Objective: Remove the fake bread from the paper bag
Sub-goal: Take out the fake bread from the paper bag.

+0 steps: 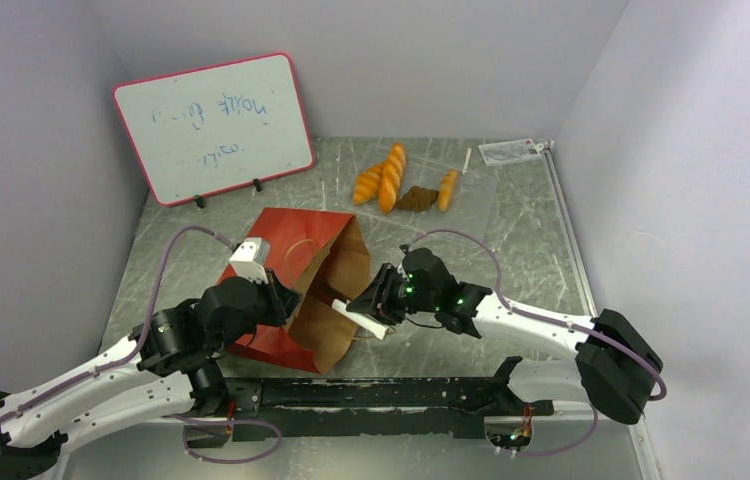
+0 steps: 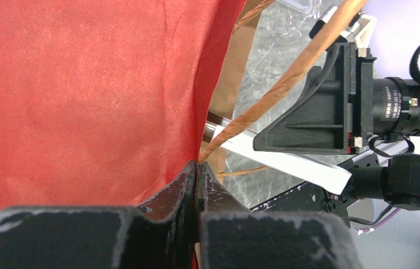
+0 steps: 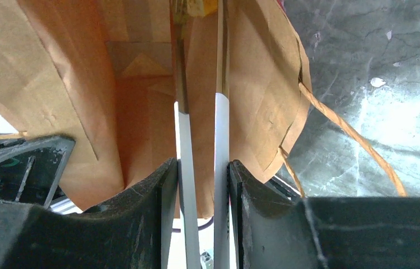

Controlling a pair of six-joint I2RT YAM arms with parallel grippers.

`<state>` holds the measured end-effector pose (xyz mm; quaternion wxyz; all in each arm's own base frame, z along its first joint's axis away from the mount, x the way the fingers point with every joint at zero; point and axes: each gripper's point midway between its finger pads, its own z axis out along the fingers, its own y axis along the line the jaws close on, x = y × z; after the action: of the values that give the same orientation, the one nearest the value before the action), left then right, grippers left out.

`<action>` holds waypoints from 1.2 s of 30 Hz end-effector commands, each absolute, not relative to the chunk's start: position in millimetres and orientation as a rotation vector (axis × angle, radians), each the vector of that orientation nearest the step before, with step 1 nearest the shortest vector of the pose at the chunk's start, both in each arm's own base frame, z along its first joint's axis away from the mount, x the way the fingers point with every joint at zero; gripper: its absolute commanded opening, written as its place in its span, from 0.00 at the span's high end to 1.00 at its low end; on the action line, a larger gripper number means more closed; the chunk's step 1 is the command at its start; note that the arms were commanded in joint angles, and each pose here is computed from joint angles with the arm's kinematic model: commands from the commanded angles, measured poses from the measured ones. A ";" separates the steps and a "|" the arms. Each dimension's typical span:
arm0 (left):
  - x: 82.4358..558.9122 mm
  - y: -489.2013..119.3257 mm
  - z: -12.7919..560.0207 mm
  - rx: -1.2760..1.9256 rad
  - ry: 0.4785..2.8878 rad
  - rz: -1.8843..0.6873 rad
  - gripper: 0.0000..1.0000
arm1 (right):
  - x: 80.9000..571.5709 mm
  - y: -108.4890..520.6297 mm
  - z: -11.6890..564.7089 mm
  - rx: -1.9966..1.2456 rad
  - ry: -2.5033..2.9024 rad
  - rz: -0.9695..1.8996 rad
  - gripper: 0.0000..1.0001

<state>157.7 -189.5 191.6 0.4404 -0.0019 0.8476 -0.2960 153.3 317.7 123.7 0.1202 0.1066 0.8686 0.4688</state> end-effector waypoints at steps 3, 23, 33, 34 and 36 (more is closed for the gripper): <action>156.7 -199.5 209.9 0.022 2.047 -0.818 0.93 | 153.9 328.4 127.4 0.336 2.520 1.454 0.60; 150.5 -198.4 223.2 0.044 2.027 -0.863 0.93 | 156.2 350.4 112.8 0.275 2.484 1.614 0.61; 154.7 -187.2 213.8 -0.030 2.062 -0.794 0.93 | 163.6 348.5 134.0 0.244 2.417 1.599 0.88; 156.3 -182.7 208.1 -0.072 2.080 -0.767 0.93 | 164.4 346.7 136.3 0.239 2.414 1.584 0.89; 159.2 -176.9 200.3 -0.121 2.096 -0.726 0.93 | 166.5 342.2 143.3 0.229 2.402 1.553 0.92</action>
<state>153.2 -185.9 196.7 0.4388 -0.0031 0.8451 -0.3054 154.2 343.4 112.5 0.0899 0.0920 0.8407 0.5261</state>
